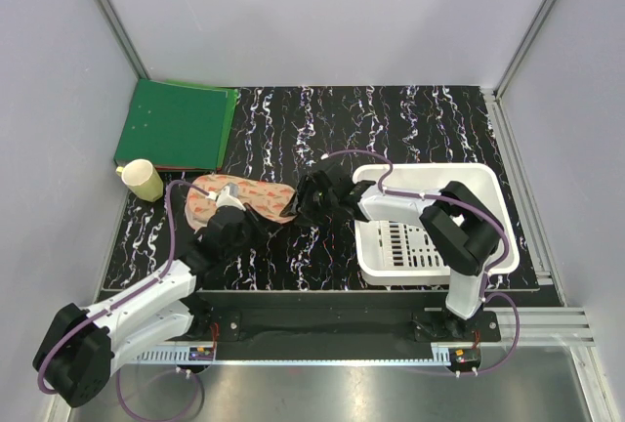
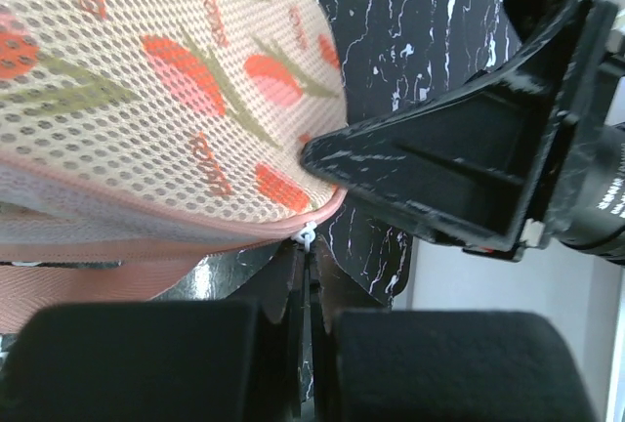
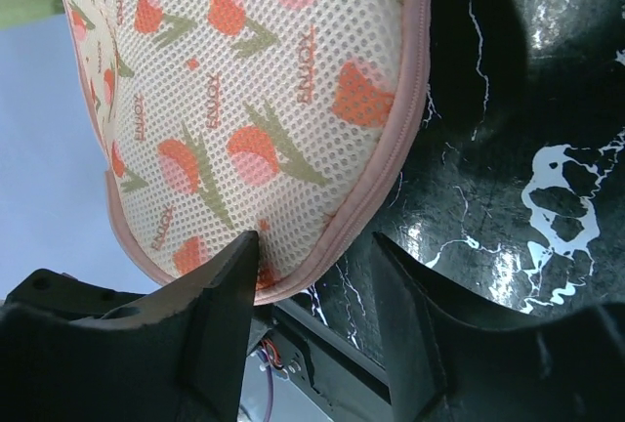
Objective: Place the bra in the laundry bag and zip it closed
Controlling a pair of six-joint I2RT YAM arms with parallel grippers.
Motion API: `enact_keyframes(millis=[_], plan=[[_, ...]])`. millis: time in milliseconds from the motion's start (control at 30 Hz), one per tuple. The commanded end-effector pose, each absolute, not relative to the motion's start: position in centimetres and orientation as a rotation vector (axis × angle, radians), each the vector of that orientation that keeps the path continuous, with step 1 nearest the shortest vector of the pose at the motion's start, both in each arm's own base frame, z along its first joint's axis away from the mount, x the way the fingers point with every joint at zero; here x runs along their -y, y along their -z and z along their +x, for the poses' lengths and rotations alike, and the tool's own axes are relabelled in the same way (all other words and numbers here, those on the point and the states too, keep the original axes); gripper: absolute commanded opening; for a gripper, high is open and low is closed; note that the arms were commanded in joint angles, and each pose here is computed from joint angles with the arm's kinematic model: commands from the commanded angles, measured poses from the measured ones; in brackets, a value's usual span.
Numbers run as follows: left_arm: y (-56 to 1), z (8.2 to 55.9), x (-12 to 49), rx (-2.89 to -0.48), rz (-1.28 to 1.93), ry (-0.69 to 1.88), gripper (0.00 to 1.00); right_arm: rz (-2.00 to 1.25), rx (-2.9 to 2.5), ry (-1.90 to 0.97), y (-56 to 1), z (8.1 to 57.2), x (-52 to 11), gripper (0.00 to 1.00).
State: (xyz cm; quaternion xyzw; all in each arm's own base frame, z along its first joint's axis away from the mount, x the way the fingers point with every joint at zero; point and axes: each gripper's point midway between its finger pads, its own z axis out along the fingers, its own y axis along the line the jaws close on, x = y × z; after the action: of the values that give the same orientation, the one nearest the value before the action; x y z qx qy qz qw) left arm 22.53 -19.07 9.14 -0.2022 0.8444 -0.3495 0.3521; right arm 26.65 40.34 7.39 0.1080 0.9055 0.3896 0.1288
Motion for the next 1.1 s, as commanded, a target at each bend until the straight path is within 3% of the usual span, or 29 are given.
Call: enact_keyframes(millis=[0, 100, 167, 300, 500, 767, 833, 867, 1033, 1067], plan=[[-10.8, 23.0, 20.1, -2.123, -0.477, 0.979, 0.00, 0.273, -2.608, -1.165, -7.9, 26.6, -41.3, 0.55], [-10.8, 22.9, 20.1, -2.125, -0.462, 0.981, 0.00, 0.276, -2.596, -1.144, -7.9, 27.1, -41.3, 0.42], [-10.4, 22.7, 19.9, -2.135, -0.471, 0.971, 0.00, 0.275, -2.578, -1.118, -7.8, 27.9, -41.1, 0.18], [-9.1, 22.7, 17.6, -2.150, -0.543, 0.836, 0.00, 0.294, -2.595, -1.055, -7.0, 29.1, -39.5, 0.04], [-6.7, 21.9, 12.1, -2.159, -0.821, 0.636, 0.00, 0.158, -2.604, -0.940, -6.6, 31.7, -36.8, 0.00], [-8.0, 22.0, 10.7, -2.103, -0.811, 0.611, 0.00, -0.146, -2.577, -0.726, -7.5, 35.1, -34.6, 0.00], [-8.0, 22.0, 11.7, -2.131, -0.772, 0.657, 0.00, -0.163, -2.575, -0.701, -8.1, 35.4, -34.5, 0.08], [-8.2, 22.5, 12.4, -2.124, -0.751, 0.693, 0.00, -0.156, -2.573, -0.694, -8.5, 35.7, -34.5, 0.25], [-9.6, 23.5, 15.1, -2.102, -0.669, 0.857, 0.00, -0.088, -2.594, -0.755, -11.6, 33.0, -35.6, 0.51], [-9.9, 23.5, 15.3, -2.098, -0.665, 0.868, 0.00, -0.085, -2.598, -0.773, -12.0, 32.1, -36.0, 0.61]])
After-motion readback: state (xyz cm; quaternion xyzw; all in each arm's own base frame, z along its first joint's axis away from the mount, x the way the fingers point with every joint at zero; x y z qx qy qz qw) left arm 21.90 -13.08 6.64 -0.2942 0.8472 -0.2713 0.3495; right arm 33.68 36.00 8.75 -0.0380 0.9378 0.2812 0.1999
